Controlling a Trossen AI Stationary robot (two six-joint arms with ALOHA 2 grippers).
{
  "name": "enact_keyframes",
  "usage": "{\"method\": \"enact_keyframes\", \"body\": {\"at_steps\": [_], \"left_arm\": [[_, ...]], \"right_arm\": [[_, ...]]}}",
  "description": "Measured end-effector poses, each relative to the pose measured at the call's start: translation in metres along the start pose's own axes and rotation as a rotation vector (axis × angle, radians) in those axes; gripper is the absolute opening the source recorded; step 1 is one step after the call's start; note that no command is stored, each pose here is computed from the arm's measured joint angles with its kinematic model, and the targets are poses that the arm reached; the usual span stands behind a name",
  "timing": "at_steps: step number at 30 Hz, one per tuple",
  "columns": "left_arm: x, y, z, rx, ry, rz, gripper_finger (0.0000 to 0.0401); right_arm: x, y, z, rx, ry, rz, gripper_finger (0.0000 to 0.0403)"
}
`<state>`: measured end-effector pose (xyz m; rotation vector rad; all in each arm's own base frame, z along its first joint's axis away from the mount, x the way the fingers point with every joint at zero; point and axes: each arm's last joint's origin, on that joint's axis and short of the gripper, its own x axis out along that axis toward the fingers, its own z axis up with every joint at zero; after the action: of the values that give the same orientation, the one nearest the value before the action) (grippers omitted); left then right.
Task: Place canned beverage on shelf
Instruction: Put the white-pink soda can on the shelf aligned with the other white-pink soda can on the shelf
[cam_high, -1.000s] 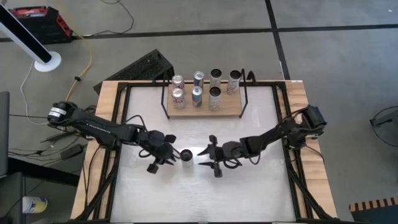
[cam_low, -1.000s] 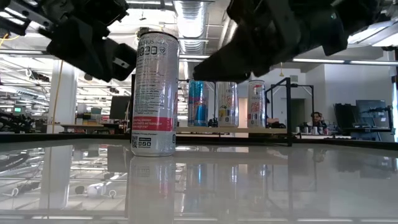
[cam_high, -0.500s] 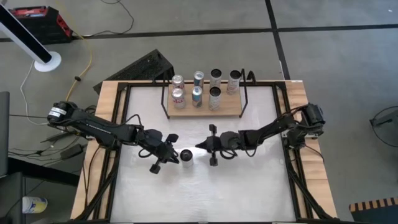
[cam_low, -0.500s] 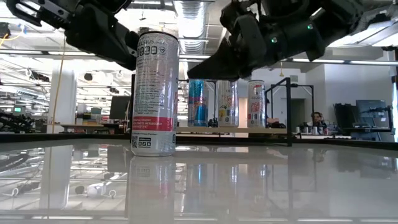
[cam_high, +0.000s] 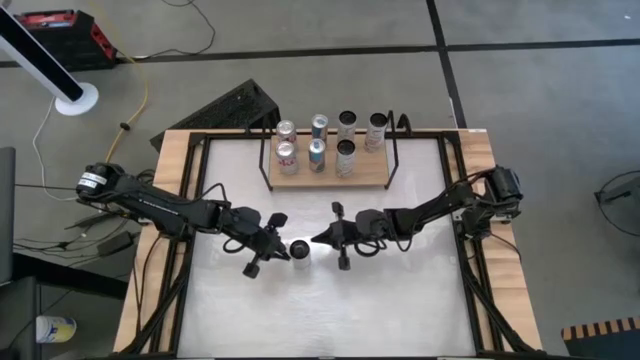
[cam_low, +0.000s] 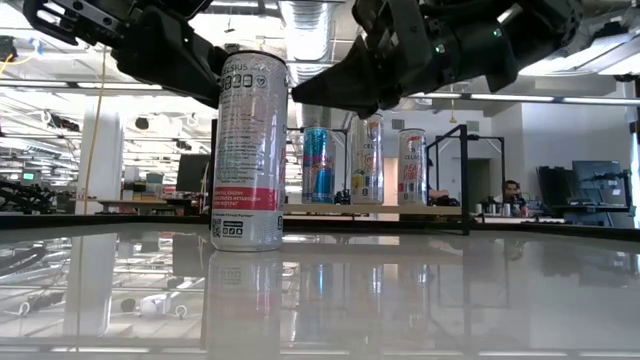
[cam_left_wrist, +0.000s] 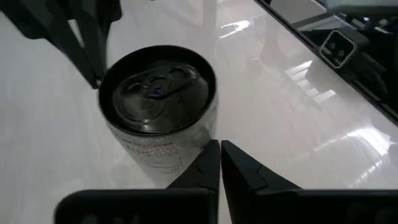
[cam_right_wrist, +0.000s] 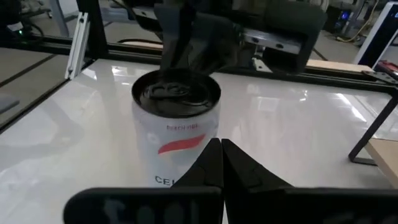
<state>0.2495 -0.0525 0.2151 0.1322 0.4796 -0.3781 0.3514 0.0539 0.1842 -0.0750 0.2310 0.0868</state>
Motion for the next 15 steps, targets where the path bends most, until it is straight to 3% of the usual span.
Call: {"method": "enact_keyframes", "body": {"at_steps": [15], "left_arm": [[0.000, 0.002, -0.001, -0.001, 0.020, 0.063, 0.0000]], "right_arm": [[0.003, 0.013, 0.005, -0.022, 0.076, 0.038, 0.0015]]}}
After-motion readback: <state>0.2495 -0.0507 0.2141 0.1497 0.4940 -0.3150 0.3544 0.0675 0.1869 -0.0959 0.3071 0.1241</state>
